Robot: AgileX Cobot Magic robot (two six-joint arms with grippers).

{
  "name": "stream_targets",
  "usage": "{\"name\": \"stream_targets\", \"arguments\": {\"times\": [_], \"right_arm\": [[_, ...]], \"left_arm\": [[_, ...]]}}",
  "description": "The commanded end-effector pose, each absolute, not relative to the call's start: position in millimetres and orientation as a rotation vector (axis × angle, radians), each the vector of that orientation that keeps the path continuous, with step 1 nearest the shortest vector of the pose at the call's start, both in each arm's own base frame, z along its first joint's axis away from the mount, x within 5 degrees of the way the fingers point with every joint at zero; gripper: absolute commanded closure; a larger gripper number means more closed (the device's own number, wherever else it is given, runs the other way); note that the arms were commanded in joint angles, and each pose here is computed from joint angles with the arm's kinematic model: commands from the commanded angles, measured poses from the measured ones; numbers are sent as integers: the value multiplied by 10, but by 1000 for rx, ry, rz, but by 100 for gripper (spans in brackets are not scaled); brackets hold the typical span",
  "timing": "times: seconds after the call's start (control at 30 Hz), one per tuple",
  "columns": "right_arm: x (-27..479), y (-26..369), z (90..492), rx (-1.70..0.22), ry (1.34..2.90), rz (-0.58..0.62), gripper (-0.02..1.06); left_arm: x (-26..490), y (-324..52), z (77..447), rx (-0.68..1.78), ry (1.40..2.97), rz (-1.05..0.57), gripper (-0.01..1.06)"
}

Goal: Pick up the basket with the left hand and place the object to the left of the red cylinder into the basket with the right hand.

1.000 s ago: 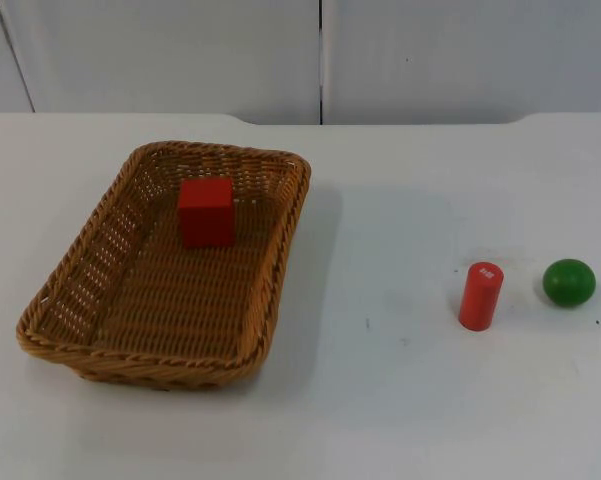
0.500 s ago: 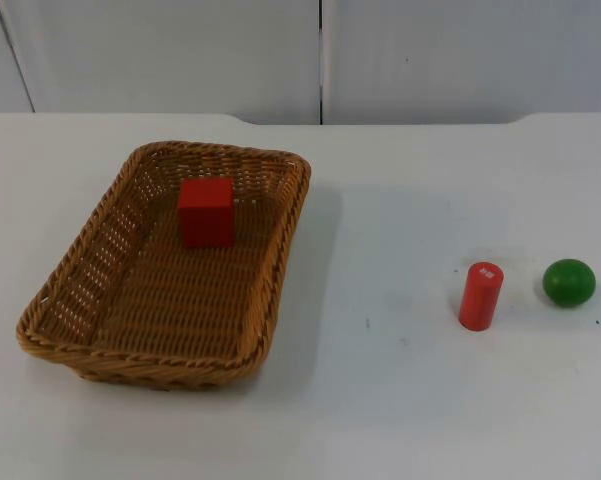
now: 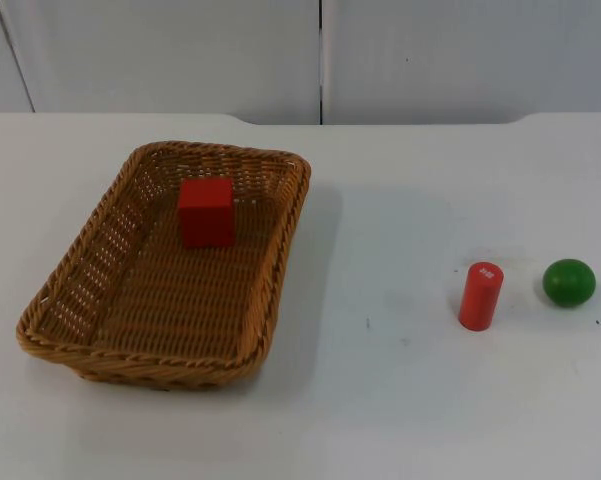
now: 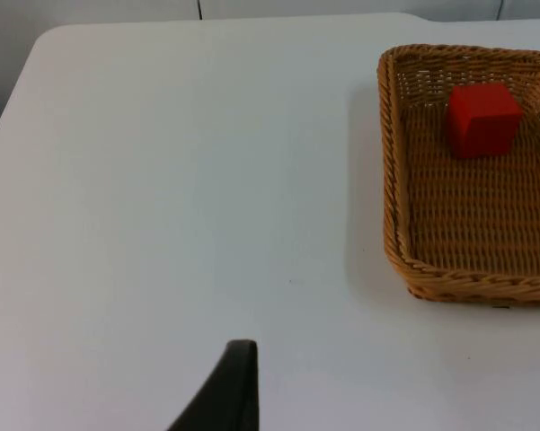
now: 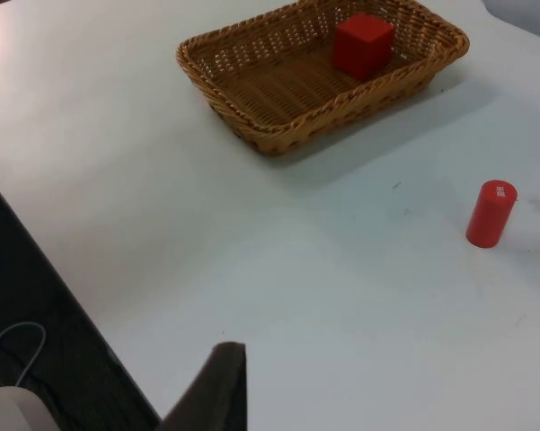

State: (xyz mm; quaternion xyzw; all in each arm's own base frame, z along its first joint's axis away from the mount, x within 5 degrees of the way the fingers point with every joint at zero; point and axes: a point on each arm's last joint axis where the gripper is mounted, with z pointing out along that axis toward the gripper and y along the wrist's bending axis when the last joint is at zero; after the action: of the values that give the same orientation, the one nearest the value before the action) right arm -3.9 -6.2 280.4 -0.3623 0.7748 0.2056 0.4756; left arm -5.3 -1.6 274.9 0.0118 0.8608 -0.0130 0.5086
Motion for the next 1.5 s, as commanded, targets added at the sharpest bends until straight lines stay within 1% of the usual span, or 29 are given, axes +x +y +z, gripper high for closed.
{"name": "stream_targets", "arguments": {"times": [0.0, 0.73, 0.87, 1.0, 1.47], "right_arm": [[-37, -66, 2800, -884, 1888, 498, -1], [-38, -66, 2800, -878, 1891, 494, -1], [-42, -63, 2800, -814, 1913, 458, -1], [-48, -58, 2800, -710, 1945, 395, -1], [-60, -46, 2800, -504, 1995, 270, -1]], "left_arm": [[-48, -14, 2743, 32, 2066, -32, 0], [-48, -14, 2743, 32, 2066, -32, 0], [-48, -14, 2743, 32, 2066, -32, 0], [-48, -13, 2743, 34, 2065, -33, 0], [-48, -13, 2743, 34, 2065, -33, 0]]}}
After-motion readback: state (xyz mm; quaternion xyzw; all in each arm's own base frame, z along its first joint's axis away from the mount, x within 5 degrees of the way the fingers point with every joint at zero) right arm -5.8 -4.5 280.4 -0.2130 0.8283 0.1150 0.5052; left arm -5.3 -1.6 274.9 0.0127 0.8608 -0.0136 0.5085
